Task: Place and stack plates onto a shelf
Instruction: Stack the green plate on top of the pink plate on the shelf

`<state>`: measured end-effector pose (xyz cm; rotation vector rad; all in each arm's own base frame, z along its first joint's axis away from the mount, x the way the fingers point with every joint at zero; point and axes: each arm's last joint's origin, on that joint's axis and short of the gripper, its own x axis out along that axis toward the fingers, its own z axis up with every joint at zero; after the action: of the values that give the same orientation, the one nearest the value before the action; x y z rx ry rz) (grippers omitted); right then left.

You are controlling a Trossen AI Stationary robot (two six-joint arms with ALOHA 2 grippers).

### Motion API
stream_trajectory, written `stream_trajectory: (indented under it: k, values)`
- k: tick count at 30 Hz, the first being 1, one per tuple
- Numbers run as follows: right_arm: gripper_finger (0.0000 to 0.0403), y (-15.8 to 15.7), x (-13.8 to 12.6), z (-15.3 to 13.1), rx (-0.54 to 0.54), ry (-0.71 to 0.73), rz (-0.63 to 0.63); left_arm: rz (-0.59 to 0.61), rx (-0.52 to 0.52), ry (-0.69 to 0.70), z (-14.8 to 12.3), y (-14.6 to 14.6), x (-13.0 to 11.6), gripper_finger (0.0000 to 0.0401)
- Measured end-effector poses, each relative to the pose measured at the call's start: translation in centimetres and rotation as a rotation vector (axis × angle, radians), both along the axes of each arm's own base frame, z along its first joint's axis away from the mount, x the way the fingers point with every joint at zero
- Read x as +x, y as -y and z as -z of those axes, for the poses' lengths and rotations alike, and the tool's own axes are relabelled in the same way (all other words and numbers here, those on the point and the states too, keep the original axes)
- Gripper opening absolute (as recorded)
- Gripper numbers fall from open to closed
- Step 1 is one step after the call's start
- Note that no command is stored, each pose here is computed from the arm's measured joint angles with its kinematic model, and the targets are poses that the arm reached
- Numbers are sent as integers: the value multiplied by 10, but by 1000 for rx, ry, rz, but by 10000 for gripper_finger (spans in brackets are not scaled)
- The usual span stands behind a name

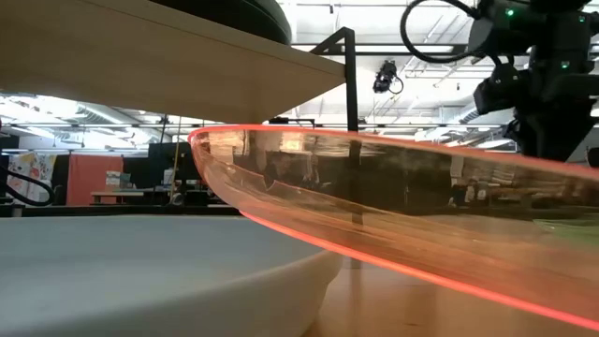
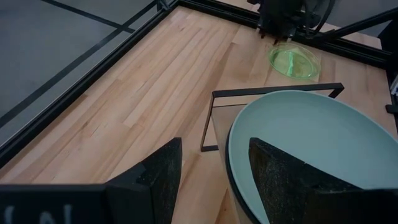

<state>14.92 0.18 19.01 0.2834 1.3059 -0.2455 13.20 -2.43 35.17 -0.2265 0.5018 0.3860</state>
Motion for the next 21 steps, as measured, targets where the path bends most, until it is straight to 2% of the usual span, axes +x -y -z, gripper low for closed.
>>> stream_trajectory:
  k: [4, 14, 21]
  values:
    - [193, 0, 5, 3, -4, 2, -2, 0, 0, 0, 0, 0, 0, 192]
    - [193, 0, 17, 25, -10, -155, -26, 0, 0, 0, 0, 0, 0, 192]
    - [193, -2, 22, 39, 33, -248, -63, 0, 1, -1, 0, 0, 0, 192]
